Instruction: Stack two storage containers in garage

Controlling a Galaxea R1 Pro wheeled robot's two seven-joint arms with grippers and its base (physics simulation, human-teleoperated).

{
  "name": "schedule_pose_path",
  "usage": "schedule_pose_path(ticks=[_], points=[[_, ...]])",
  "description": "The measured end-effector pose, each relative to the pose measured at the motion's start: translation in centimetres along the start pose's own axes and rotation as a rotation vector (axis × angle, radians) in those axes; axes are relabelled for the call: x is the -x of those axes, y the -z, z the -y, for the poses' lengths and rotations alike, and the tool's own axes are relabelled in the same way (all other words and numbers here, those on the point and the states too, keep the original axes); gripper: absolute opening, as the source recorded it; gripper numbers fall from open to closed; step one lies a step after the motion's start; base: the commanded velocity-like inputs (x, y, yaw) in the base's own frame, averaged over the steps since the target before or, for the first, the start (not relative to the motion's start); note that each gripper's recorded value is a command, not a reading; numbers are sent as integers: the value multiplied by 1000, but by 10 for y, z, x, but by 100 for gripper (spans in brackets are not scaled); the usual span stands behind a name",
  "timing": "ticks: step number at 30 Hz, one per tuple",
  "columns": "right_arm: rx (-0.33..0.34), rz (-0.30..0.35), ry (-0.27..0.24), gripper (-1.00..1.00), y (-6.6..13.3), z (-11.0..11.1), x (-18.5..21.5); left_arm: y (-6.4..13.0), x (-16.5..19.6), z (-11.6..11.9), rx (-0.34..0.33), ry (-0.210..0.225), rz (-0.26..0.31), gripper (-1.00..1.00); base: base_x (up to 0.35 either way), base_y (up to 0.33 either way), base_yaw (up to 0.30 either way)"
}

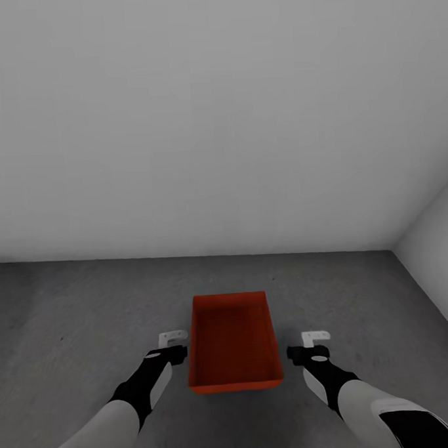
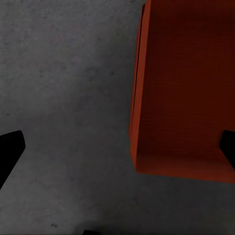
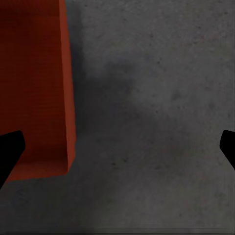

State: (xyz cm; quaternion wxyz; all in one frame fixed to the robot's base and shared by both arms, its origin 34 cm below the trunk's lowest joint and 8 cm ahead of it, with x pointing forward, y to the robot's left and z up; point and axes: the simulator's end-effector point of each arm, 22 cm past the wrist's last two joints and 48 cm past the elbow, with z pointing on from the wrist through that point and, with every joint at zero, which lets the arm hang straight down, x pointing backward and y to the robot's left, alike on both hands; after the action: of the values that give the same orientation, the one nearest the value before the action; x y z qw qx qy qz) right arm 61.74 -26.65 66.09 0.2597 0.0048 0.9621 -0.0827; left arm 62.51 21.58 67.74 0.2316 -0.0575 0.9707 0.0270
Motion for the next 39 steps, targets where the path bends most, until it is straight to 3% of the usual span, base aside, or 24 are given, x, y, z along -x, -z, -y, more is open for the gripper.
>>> schedule_pose_path(ticks=[7, 39], points=[[7, -50, 10, 100, 7, 0, -29, 4, 0, -8, 10, -1, 0, 100, 0, 0, 0], [6, -39, 11, 100, 11, -2, -28, 6, -9, -8, 10, -6, -18, 100, 0, 0, 0]])
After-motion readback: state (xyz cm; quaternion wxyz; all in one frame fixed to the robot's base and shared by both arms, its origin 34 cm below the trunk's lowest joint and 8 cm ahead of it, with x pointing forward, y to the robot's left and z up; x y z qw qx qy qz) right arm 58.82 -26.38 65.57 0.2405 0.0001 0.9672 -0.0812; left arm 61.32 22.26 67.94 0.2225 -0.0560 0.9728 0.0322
